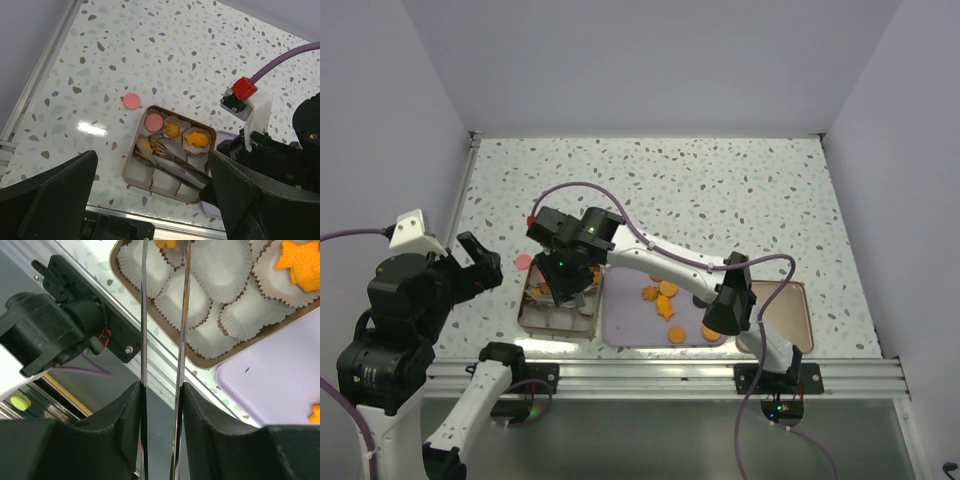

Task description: Pack the cookies

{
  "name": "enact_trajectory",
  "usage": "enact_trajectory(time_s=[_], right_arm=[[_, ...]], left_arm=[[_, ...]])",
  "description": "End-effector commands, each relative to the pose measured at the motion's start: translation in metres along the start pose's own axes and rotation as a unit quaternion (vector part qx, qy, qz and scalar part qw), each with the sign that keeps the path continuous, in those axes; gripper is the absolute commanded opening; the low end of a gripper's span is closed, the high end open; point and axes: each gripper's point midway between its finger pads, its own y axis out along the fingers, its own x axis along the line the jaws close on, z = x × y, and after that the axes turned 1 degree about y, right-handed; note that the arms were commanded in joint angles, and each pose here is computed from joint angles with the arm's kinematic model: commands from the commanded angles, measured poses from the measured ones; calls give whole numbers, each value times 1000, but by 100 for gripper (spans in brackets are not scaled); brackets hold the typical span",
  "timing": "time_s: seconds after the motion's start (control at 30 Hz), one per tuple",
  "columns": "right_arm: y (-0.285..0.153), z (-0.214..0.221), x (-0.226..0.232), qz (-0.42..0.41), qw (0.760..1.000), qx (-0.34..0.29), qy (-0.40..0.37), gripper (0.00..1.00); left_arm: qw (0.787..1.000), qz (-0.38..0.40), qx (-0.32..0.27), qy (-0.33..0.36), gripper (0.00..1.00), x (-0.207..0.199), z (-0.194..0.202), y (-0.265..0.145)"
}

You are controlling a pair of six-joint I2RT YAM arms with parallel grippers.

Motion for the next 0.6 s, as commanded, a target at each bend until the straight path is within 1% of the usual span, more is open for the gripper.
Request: enact_trajectory(time_s=[0.0,0.07,0.1,0.17,0.43,0.57], right_arm=[[-9,-23,7,-26,999,-36,-1,38],[-7,-26,5,-26,999,-38,3,41],[-7,-27,4,-27,999,-39,6,45],[-7,-28,6,-29,999,-42,6,46],[-19,-33,3,-33,998,-51,10,48],[-43,-36,3,-34,997,-72,10,48]], left_arm=[[1000,-2,-5,2,100,-1,-6,1],[1000,-1,-6,3,100,-1,-6,1],[1000,-1,-4,3,100,-1,-4,2],[1000,0,-4,5,100,-2,-5,3],[1000,4,0,7,100,-5,-4,11],[1000,6,2,7,100,-7,-4,15]])
